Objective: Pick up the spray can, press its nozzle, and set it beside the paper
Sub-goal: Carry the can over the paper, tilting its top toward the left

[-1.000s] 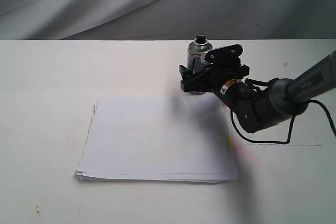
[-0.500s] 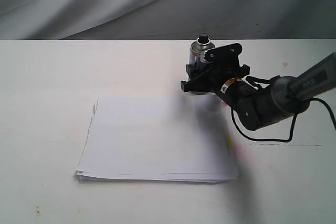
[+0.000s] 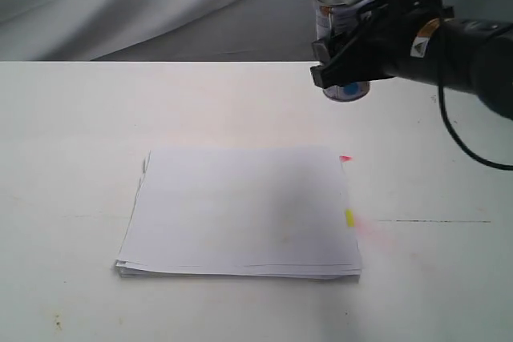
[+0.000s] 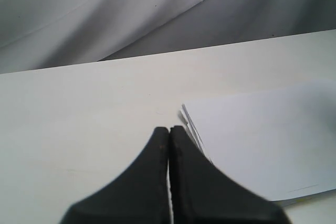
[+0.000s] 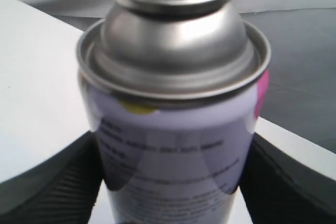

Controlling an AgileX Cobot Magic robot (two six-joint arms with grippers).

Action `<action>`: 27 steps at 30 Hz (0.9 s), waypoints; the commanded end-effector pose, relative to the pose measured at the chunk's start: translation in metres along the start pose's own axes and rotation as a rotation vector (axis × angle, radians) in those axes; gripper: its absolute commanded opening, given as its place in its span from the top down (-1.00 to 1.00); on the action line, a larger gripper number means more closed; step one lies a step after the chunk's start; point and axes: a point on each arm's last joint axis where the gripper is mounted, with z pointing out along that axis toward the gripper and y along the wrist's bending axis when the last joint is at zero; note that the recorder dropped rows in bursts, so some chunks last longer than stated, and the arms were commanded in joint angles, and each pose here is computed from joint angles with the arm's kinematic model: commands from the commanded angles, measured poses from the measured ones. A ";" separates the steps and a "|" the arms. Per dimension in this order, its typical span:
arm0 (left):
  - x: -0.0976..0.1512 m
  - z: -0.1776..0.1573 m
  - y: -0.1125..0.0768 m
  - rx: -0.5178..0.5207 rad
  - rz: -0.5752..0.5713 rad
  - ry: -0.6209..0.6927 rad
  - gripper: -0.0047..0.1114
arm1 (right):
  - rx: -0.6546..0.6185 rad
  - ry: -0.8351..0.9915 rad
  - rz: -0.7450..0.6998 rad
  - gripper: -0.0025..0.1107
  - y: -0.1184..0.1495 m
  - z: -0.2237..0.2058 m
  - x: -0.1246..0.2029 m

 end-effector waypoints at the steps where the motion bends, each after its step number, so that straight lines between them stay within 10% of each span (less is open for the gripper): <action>1: 0.000 0.000 0.000 -0.003 -0.005 -0.012 0.92 | 0.018 0.072 -0.125 0.96 -0.002 -0.047 -0.019; 9: 0.000 0.000 0.000 -0.003 -0.005 -0.012 0.92 | 0.110 0.177 -0.328 0.96 0.012 -0.077 -0.025; 27: 0.000 0.000 0.000 -0.003 -0.005 -0.012 0.92 | 0.266 0.267 -0.790 0.96 0.087 0.028 0.041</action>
